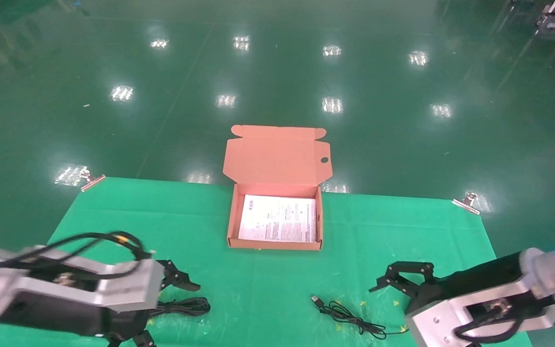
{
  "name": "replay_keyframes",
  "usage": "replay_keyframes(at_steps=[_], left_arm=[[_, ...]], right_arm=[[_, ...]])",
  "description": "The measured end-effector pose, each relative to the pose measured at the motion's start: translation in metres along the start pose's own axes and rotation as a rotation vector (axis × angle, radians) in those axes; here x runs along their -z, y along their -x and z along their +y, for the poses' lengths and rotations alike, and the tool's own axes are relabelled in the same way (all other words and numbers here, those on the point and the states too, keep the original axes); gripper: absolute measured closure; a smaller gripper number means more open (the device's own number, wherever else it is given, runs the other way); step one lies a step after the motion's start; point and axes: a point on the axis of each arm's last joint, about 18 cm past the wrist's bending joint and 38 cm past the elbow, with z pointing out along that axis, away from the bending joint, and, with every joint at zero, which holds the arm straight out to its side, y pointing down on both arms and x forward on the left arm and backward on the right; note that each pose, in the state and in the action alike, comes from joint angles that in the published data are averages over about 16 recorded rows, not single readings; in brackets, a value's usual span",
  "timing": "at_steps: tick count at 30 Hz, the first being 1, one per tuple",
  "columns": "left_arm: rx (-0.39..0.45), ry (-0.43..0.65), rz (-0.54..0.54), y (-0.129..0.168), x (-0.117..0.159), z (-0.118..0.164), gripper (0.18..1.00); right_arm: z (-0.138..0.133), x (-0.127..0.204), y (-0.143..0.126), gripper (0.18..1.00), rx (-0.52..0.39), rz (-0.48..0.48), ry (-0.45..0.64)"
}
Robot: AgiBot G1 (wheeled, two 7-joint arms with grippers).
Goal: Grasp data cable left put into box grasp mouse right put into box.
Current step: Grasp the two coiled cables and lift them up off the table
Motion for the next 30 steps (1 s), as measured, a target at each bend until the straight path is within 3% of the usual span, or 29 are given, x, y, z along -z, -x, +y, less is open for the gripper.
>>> replay_keyframes(at_steps=[6, 12, 30], left_arm=[[-0.063, 0.199, -0.008, 0.012, -0.027, 0.018, 0.184], [-0.067, 0.321, -0.023, 0.018, -0.053, 0.036, 0.184], [0.237, 0.353, -0.082, 0.047, -0.104, 0.100, 0.184]], right_arm=[[0.015, -0.026, 0.002, 0.178, 0.043, -0.054, 0.121], [0.028, -0.056, 0.007, 0.178, 0.038, -0.071, 0.205], [0.042, -0.133, 0.024, 0.178, -0.173, -0.027, 0.275]])
